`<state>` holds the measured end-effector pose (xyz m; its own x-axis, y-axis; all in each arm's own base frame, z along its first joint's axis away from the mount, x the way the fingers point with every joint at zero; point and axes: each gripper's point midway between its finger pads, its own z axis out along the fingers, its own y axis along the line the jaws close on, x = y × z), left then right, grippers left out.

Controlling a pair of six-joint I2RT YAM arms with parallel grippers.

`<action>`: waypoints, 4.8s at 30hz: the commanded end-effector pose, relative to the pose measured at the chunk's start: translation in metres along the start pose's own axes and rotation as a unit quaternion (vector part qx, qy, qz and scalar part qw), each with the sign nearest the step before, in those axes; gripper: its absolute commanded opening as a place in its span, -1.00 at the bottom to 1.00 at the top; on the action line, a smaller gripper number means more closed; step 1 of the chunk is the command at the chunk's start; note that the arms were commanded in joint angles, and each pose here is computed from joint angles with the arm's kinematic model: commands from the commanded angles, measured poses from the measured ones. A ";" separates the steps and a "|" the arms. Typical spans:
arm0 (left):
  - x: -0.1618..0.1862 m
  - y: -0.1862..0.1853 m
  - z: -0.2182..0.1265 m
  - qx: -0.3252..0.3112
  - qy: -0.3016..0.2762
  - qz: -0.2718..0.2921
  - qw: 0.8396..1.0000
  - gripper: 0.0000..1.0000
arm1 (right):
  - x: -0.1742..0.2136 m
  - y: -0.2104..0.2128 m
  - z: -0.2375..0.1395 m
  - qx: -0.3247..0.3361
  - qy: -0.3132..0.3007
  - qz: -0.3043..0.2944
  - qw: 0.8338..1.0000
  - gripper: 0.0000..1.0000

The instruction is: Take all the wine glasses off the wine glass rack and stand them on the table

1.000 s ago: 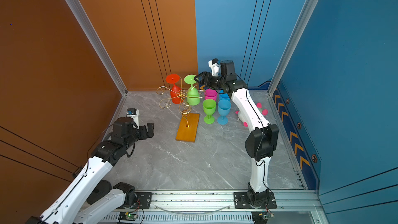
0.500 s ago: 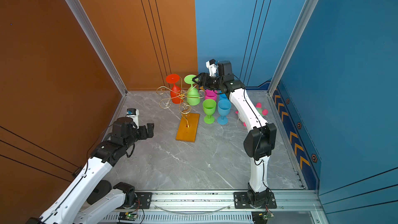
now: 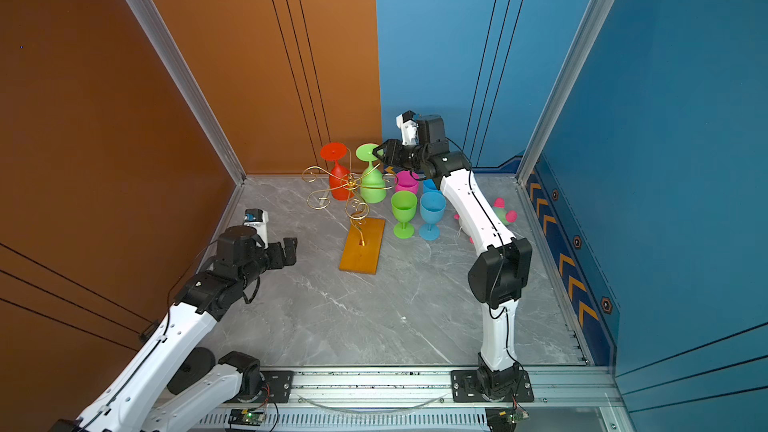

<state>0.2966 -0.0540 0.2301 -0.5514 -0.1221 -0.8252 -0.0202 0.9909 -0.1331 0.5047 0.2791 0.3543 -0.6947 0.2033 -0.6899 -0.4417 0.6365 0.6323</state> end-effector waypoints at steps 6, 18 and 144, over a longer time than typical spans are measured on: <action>-0.004 0.000 -0.003 0.005 -0.010 -0.002 1.000 0.99 | -0.002 0.004 -0.005 0.021 -0.003 -0.026 0.999 -0.32; -0.004 0.000 -0.003 0.007 -0.009 -0.001 1.000 0.98 | -0.009 0.011 -0.013 0.022 -0.016 -0.041 0.999 -0.61; -0.004 -0.004 -0.003 0.017 -0.008 -0.001 1.000 0.98 | -0.019 0.043 -0.043 -0.028 0.001 -0.002 1.000 -0.36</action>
<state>0.2963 -0.0559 0.2299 -0.5539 -0.1219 -0.8236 -0.0116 0.9903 -0.1387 0.4883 0.2782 0.3788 -0.7143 0.1707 -0.6787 -0.4549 0.6237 0.6357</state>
